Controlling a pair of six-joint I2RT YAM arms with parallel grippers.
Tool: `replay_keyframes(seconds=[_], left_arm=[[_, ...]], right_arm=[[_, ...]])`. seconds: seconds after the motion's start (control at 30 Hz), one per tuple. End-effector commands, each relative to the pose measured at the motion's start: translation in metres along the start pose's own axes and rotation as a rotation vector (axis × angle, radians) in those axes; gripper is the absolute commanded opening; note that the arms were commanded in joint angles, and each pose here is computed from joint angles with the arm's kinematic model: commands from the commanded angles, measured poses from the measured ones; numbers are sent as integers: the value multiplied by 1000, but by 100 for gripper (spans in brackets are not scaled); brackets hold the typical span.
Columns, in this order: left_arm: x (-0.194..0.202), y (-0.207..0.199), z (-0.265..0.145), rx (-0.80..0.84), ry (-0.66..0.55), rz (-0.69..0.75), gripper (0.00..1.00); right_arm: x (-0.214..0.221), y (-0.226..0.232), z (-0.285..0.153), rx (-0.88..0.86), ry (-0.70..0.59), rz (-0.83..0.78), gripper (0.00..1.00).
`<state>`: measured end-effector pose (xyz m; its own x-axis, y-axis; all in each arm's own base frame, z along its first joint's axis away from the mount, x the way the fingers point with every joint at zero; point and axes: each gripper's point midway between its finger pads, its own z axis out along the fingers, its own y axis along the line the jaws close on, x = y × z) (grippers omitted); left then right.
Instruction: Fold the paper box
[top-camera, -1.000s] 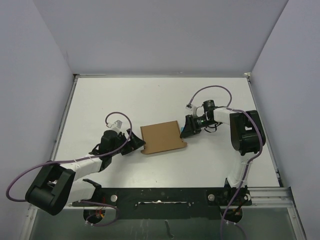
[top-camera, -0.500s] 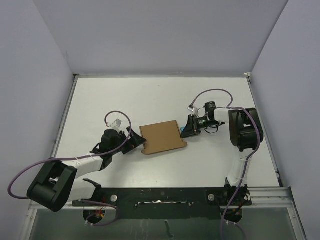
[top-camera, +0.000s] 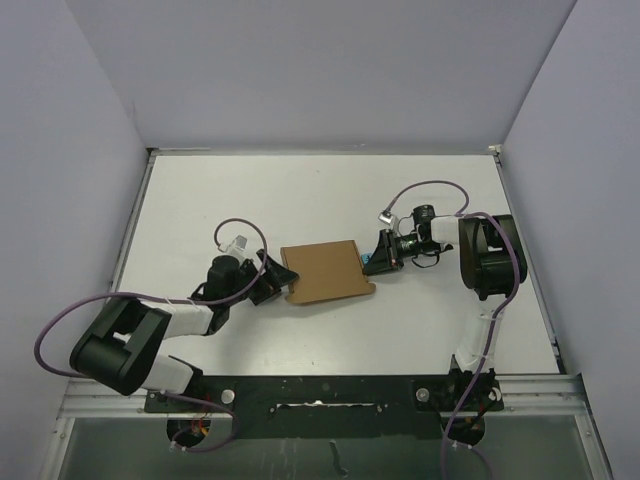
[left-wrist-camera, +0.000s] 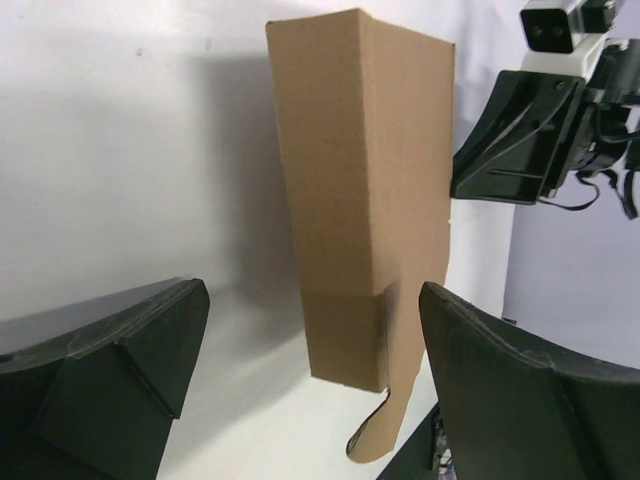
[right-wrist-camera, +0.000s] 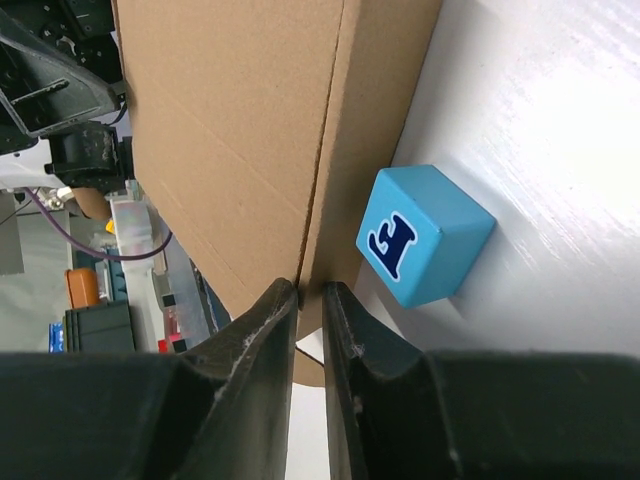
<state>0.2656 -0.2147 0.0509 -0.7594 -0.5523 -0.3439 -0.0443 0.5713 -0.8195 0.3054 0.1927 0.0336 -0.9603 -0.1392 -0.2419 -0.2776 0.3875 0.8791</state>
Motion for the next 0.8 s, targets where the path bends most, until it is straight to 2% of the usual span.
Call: replay_keyframes(seconds=[0.0, 0.07, 0.43, 0.6, 0.77], left_arm=[[-23, -43, 9, 144, -47, 14, 84], [-23, -45, 12, 153, -48, 2, 80], [-23, -60, 19, 198, -57, -43, 39], [-24, -63, 16, 202, -68, -56, 28], [-28, -67, 8, 202, -91, -66, 27]], right_arm=[[-7, -17, -2, 70, -8, -37, 16], [-6, -18, -2, 70, -7, -36, 16], [-9, -12, -3, 40, 0, -59, 19], [-15, 2, -7, 7, -15, -105, 23], [-25, 26, -19, -21, -38, -205, 33]])
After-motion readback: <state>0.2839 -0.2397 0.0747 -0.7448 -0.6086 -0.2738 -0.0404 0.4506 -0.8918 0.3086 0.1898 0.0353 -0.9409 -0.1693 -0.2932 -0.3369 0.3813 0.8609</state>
